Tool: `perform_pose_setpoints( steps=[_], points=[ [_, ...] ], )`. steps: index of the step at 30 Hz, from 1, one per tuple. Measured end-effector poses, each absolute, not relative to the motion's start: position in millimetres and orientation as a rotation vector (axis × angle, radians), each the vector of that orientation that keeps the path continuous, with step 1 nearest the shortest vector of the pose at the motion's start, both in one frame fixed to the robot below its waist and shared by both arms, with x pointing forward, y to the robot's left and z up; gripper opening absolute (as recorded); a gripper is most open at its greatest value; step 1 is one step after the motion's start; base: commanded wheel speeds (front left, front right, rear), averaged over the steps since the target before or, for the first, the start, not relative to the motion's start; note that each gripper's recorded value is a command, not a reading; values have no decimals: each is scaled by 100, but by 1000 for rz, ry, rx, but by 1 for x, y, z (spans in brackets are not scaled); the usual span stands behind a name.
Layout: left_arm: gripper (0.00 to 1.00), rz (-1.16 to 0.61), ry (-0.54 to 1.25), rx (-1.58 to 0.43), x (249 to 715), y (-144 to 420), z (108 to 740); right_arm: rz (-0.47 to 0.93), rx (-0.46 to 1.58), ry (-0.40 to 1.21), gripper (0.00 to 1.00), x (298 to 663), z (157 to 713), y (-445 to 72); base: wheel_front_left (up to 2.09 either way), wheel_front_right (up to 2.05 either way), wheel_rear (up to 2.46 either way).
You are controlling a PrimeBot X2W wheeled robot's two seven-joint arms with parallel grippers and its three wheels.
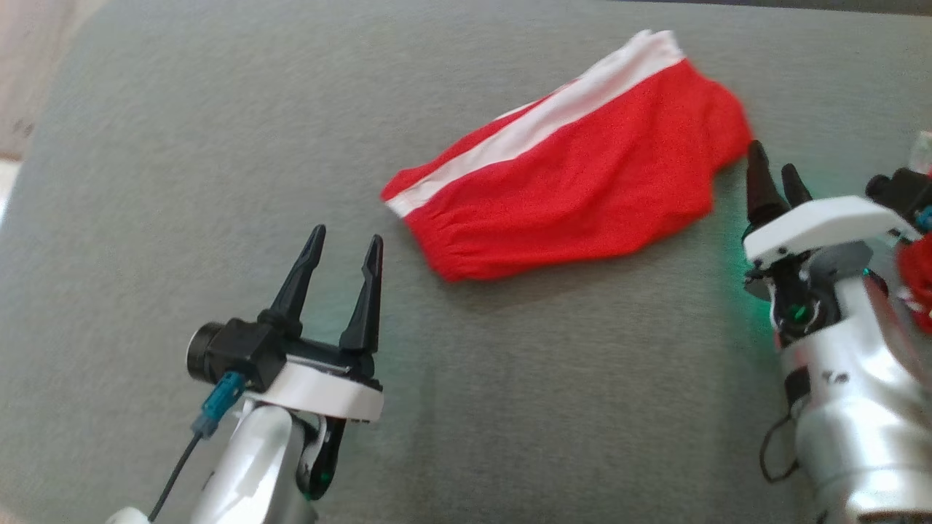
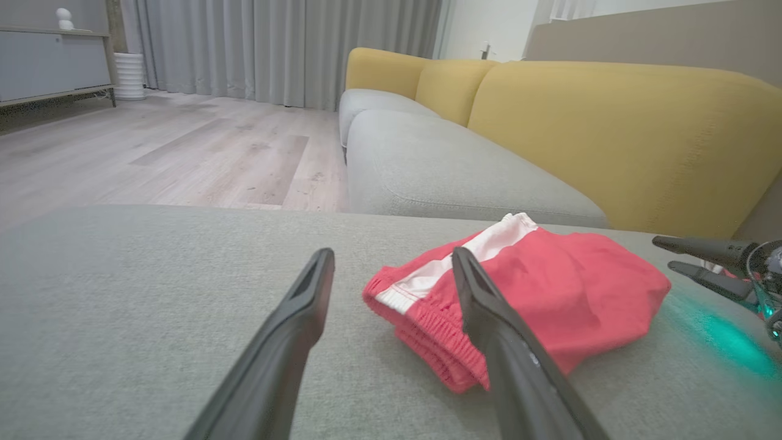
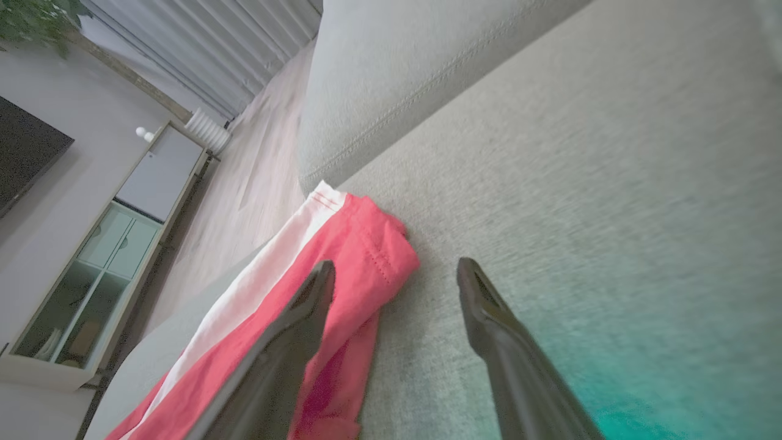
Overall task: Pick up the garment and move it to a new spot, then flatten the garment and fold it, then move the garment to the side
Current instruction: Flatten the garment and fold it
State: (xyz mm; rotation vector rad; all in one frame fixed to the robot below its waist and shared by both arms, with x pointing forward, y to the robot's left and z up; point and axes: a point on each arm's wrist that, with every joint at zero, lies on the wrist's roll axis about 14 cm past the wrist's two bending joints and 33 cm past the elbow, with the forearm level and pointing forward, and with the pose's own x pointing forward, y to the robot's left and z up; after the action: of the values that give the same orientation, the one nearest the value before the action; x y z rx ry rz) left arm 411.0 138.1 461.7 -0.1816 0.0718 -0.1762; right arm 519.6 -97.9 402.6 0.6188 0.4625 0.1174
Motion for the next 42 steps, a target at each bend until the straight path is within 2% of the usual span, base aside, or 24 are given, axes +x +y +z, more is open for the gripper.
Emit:
perform_pose_setpoints(
  steps=[10, 19, 20, 21, 22, 34, 42],
  points=[
    [100, -71, 92, -190, 401, 174, 457, 191, 598, 683, 100, 557, 372, -45, 0, 0, 0],
    [100, -35, 113, -205, 392, 183, 451, 218, 540, 740, 100, 573, 365, -31, 0, 0, 0],
    [100, -32, 113, -207, 392, 184, 451, 221, 536, 742, 74, 574, 365, -30, 0, 0, 0],
    [100, -30, 114, -208, 392, 185, 451, 224, 528, 744, 18, 575, 364, -29, 0, 0, 0],
    [100, -29, 115, -208, 391, 185, 450, 224, 522, 744, 0, 575, 364, -29, 0, 0, 0],
    [100, -76, 102, -216, 396, 170, 455, 183, 513, 636, 0, 571, 378, -40, 0, 0, 0],
    [100, -144, 76, -213, 402, 148, 463, 63, 563, 483, 0, 556, 394, -86, 0, 0, 0]
  ],
)
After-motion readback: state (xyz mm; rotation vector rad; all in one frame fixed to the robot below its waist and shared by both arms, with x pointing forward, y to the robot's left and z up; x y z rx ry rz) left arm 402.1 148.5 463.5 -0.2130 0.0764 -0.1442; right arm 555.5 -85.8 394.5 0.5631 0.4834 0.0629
